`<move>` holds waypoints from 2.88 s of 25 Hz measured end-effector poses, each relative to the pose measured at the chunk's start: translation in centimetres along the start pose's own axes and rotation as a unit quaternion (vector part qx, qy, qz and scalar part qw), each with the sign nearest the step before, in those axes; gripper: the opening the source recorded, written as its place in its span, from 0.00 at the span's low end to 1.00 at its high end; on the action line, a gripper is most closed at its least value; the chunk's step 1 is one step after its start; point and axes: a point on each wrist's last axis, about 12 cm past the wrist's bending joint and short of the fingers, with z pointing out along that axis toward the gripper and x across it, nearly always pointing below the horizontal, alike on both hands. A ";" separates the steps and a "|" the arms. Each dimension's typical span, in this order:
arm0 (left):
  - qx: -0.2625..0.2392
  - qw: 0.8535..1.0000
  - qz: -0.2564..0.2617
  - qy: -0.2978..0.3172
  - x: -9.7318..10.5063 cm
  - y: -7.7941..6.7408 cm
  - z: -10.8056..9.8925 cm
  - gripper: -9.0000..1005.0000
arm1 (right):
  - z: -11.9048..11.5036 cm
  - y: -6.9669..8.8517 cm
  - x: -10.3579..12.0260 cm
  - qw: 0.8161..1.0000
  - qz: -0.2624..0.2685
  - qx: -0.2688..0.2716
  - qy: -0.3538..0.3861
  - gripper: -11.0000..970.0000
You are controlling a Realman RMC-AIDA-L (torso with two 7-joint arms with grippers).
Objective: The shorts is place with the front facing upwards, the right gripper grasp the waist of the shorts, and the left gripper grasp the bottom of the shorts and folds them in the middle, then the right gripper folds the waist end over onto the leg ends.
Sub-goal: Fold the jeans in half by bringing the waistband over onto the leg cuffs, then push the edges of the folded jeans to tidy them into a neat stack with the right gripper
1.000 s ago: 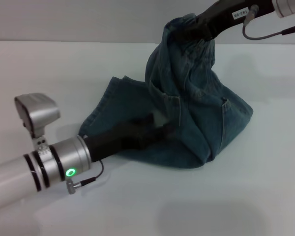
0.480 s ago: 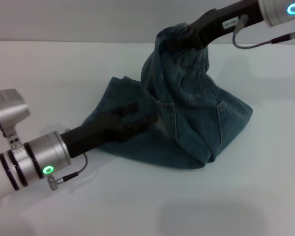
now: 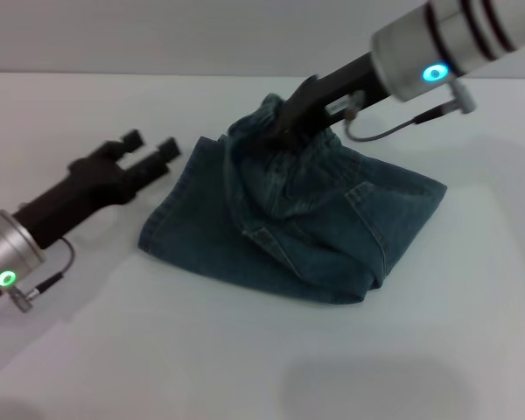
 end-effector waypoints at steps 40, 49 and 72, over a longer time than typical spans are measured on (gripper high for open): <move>-0.077 0.996 0.043 0.020 0.9 1.4 0.4 0.81 | 3.9 2.0 0.4 0.980 -0.164 0.054 0.102 0.59; -0.089 0.995 0.047 0.024 1.1 1.6 0.2 0.81 | 3.8 1.9 0.3 0.979 -0.173 0.104 -0.018 0.59; 0.046 0.998 0.017 0.035 2.0 -3.2 5.1 0.81 | -1.6 1.4 8.7 0.941 -0.031 0.166 -0.295 0.59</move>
